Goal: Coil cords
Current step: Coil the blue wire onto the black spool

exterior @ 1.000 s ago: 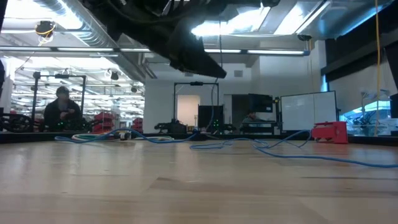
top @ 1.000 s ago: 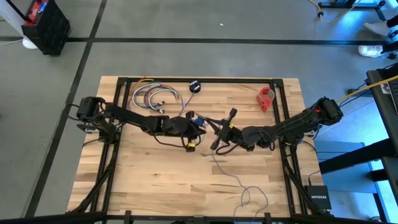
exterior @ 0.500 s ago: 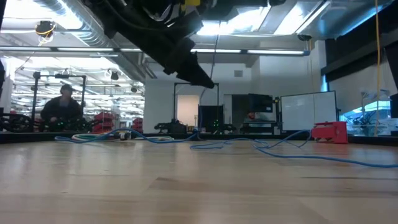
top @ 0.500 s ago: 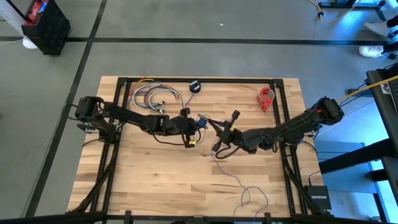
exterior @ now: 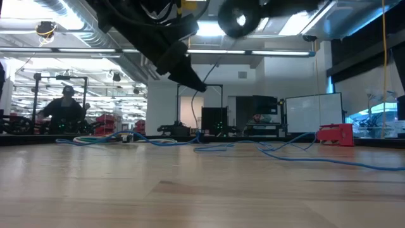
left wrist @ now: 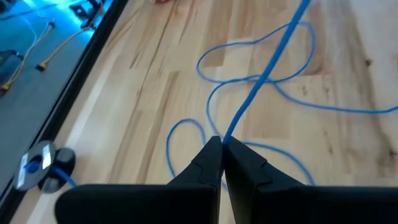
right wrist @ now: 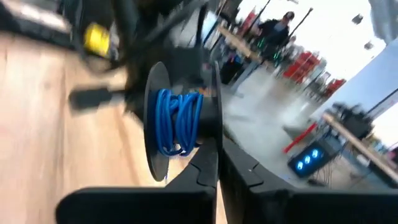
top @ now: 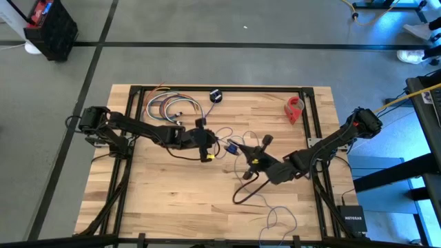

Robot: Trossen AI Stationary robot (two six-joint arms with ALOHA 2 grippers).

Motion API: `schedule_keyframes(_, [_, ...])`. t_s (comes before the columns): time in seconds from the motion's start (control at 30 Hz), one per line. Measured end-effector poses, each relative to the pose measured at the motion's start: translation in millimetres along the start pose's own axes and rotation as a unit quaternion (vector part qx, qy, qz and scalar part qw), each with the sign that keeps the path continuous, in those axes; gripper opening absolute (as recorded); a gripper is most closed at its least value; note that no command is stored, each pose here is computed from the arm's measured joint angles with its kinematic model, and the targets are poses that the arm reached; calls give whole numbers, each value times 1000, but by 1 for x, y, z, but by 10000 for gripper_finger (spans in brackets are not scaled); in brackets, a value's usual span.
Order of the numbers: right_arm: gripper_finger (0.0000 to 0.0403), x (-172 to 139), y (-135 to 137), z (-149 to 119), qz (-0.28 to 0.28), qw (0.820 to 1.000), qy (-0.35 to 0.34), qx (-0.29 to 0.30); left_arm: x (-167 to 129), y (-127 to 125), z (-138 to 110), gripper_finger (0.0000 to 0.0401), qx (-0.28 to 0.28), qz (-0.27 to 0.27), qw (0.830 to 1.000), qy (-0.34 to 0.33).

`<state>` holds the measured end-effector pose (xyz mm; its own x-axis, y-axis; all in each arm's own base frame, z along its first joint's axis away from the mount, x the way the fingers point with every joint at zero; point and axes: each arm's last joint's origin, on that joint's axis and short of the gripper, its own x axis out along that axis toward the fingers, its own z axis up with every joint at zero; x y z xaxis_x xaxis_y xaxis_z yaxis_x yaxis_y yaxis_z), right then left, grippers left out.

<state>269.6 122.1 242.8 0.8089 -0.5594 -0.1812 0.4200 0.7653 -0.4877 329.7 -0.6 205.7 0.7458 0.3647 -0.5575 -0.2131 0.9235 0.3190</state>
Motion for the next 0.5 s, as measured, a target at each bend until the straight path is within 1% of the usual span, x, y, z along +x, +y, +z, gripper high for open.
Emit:
schedule_keyframes(0.17, [5,2,1,-22,20,997,67,16,-6,4,0,7,-8,1,1000,11])
schedule_keyframes(0.27, [5,4,1,-31,29,996,84,25,-8,5,0,7,-18,1,1000,14])
schedule_keyframes(0.33, [5,8,2,-38,35,995,92,35,-9,6,2,8,-31,2,1000,5])
schedule_keyframes(0.5, [5,25,2,-61,26,990,127,60,-14,6,9,8,-62,-1,998,-28])
